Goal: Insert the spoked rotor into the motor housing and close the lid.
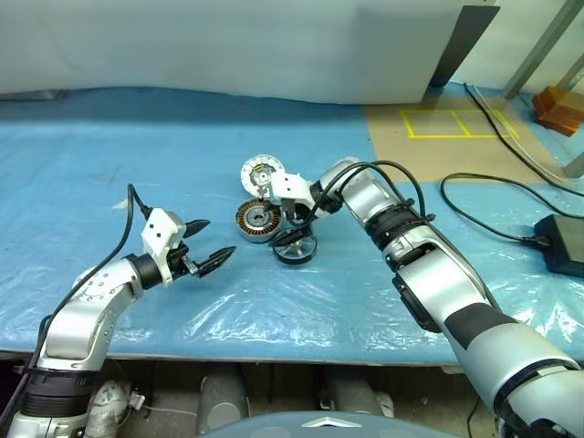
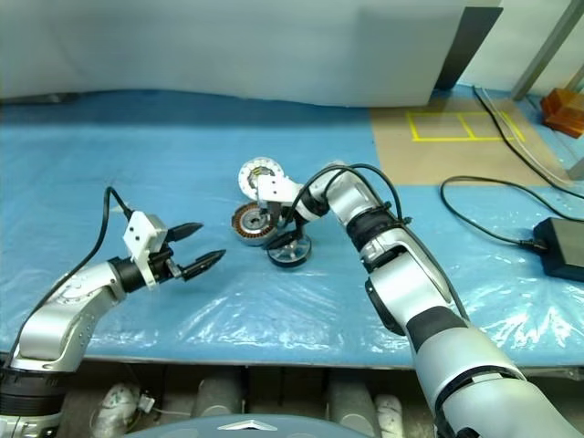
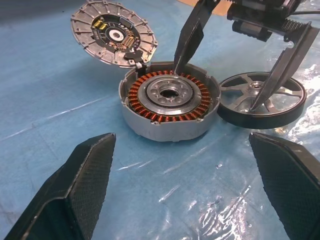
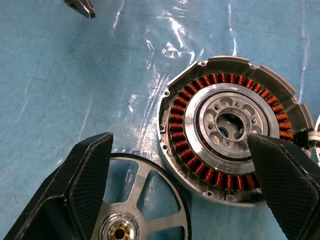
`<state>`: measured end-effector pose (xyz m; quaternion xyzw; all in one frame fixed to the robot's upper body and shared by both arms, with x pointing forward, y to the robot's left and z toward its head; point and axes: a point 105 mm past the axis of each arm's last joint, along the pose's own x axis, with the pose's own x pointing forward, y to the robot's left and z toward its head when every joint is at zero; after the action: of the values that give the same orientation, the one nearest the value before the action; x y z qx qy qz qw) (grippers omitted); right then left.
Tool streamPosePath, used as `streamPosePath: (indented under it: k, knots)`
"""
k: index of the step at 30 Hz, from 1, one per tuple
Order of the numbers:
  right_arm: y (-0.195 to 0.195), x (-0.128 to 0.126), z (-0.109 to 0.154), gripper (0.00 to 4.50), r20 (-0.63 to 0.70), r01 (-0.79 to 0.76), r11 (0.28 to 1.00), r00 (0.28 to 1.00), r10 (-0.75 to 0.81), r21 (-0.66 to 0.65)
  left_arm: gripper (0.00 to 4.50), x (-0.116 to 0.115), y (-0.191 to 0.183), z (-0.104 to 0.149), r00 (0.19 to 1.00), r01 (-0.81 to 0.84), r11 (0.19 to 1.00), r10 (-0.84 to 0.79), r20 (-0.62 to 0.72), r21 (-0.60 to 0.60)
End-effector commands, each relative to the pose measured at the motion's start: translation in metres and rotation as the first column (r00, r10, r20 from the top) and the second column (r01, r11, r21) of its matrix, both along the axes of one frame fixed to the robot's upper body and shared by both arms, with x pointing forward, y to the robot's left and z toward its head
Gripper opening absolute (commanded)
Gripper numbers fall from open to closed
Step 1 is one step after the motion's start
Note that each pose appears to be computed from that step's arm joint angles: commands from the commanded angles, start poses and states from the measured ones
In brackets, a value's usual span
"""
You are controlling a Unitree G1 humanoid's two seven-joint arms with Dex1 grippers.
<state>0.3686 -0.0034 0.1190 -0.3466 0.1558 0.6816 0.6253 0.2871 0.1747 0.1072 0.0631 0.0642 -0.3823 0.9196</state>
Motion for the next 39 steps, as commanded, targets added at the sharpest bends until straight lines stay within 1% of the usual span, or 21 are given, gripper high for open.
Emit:
streamPosePath:
  k: [1, 3, 6, 10, 14, 19, 26, 32, 36, 39]
  knots:
    - [-0.001, 0.000, -0.008, 4.48, 0.020, 0.007, 1.000, 1.000, -0.007, -0.013, 4.50, 0.000, -0.006, 0.007, 0.999, 0.024, 1.000, -0.024, 0.030, 0.006]
    - [0.003, -0.002, -0.011, 4.48, 0.009, 0.007, 1.000, 1.000, -0.007, -0.005, 4.50, 0.000, -0.007, 0.008, 0.999, 0.025, 1.000, -0.025, 0.031, 0.000]
    - [0.015, -0.004, -0.004, 4.48, 0.010, -0.008, 0.999, 1.000, 0.008, 0.036, 4.50, 0.000, -0.008, 0.008, 0.999, 0.028, 1.000, -0.028, 0.029, -0.002]
    - [0.023, -0.010, 0.001, 4.48, 0.011, -0.045, 0.998, 0.999, 0.045, 0.049, 4.50, 0.000, -0.010, 0.007, 0.999, 0.033, 0.999, -0.033, 0.026, -0.001]
    - [0.019, -0.002, -0.003, 4.48, 0.050, -0.015, 1.000, 0.999, 0.014, 0.019, 4.50, 0.001, -0.010, 0.008, 0.999, 0.034, 0.999, -0.034, 0.029, 0.000]
    - [0.020, -0.001, 0.003, 4.48, 0.040, -0.020, 0.999, 0.999, 0.019, 0.034, 4.50, 0.000, -0.010, 0.007, 0.999, 0.032, 0.999, -0.032, 0.029, -0.002]
    - [0.022, -0.002, -0.018, 4.48, 0.033, 0.004, 1.000, 0.999, -0.003, -0.013, 4.50, 0.000, -0.013, 0.007, 0.999, 0.036, 0.999, -0.036, 0.030, -0.006]
    - [0.034, -0.003, -0.016, 4.48, 0.046, 0.001, 1.000, 0.999, 0.000, -0.014, 4.50, -0.001, -0.016, 0.003, 0.999, 0.038, 0.999, -0.038, 0.020, -0.011]
    - [0.023, 0.001, -0.024, 4.48, 0.066, 0.002, 0.994, 0.998, 0.005, -0.109, 4.50, -0.001, -0.021, 0.002, 0.999, 0.045, 0.999, -0.045, 0.020, -0.019]
    - [0.012, -0.001, -0.032, 3.87, 0.072, -0.035, 0.982, 0.996, 0.049, -0.188, 4.50, 0.000, -0.022, 0.002, 0.999, 0.044, 0.999, -0.044, 0.022, -0.026]
